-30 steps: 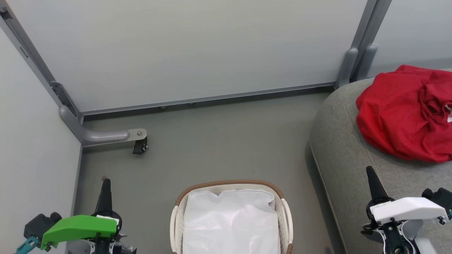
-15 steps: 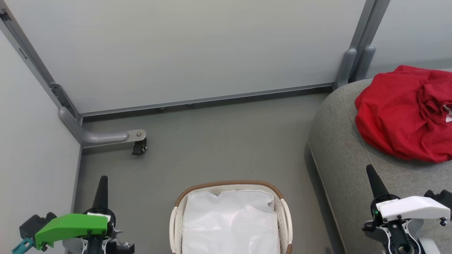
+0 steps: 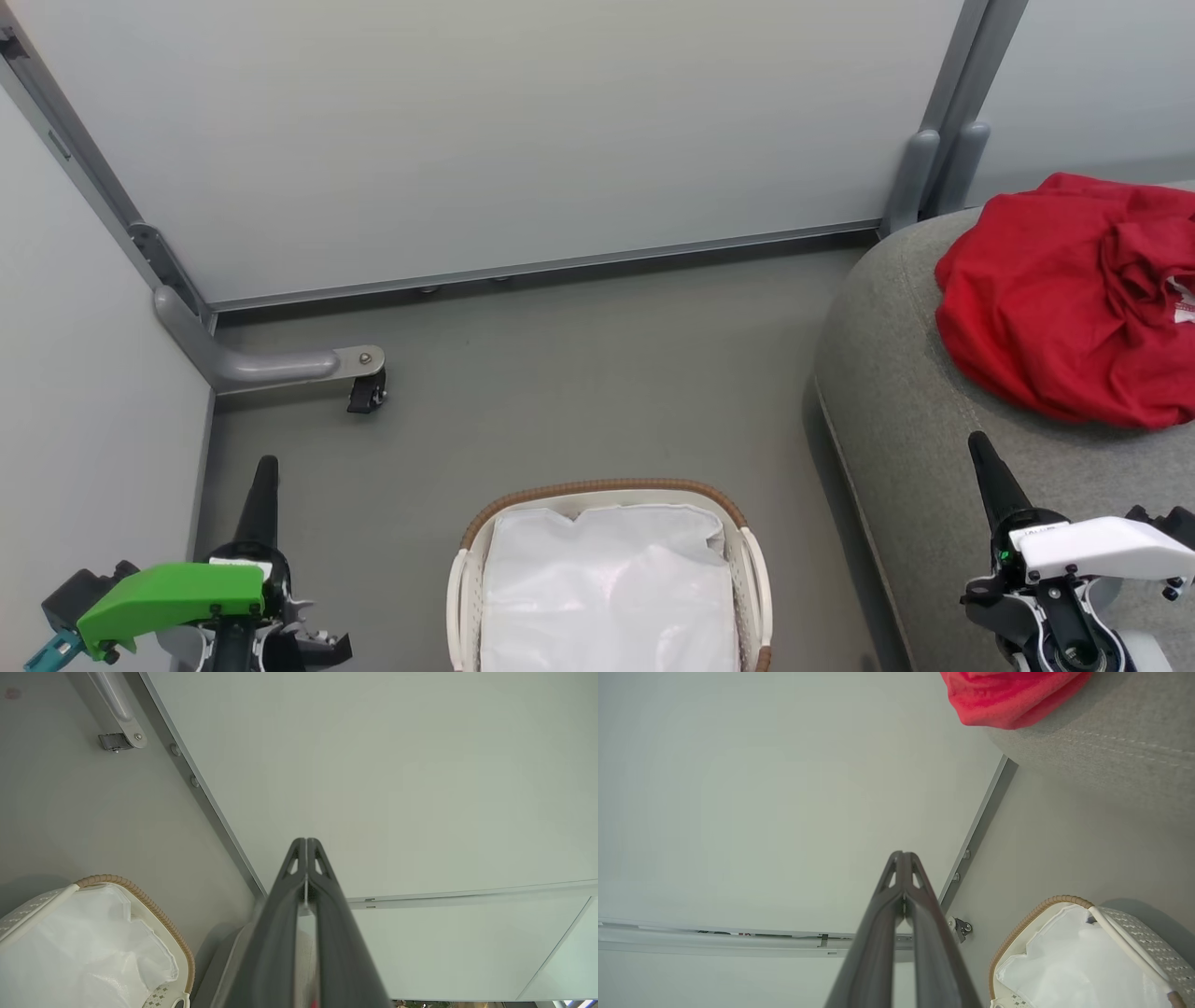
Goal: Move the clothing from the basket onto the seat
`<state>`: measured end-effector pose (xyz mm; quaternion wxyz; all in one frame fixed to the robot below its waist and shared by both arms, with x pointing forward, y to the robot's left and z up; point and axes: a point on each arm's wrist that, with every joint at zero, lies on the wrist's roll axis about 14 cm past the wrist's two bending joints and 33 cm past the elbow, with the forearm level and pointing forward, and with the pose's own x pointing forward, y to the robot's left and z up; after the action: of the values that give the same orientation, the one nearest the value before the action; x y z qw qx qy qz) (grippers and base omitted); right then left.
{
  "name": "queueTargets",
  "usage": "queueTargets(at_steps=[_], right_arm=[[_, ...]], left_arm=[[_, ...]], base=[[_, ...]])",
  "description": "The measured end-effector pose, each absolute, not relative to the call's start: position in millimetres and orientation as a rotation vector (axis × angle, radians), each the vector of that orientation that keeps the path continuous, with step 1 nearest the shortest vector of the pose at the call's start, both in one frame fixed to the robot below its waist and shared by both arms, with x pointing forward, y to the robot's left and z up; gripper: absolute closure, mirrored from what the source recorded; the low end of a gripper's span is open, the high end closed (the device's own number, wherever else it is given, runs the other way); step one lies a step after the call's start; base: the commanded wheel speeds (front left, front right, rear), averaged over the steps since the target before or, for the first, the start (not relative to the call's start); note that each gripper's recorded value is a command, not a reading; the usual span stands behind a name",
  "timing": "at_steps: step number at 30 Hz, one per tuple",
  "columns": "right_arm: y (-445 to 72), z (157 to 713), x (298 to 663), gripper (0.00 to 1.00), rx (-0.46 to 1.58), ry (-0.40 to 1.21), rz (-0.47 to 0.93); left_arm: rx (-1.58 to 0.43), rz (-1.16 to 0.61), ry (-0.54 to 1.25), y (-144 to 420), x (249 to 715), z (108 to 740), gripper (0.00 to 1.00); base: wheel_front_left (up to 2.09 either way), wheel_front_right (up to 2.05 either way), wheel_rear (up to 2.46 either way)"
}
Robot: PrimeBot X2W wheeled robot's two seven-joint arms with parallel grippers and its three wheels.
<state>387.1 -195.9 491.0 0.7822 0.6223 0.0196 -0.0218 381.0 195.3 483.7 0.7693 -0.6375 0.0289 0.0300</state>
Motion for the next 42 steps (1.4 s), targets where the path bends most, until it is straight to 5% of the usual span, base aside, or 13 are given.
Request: queueTargets(at_steps=[42], right_arm=[[-199.0,503.9,387.6,1.00,1.576,0.009,-0.007]], left_arm=[[-1.576,0.010,0.009,199.4,387.5,503.7,1.00]], base=[[0.00,0.00,0.00]])
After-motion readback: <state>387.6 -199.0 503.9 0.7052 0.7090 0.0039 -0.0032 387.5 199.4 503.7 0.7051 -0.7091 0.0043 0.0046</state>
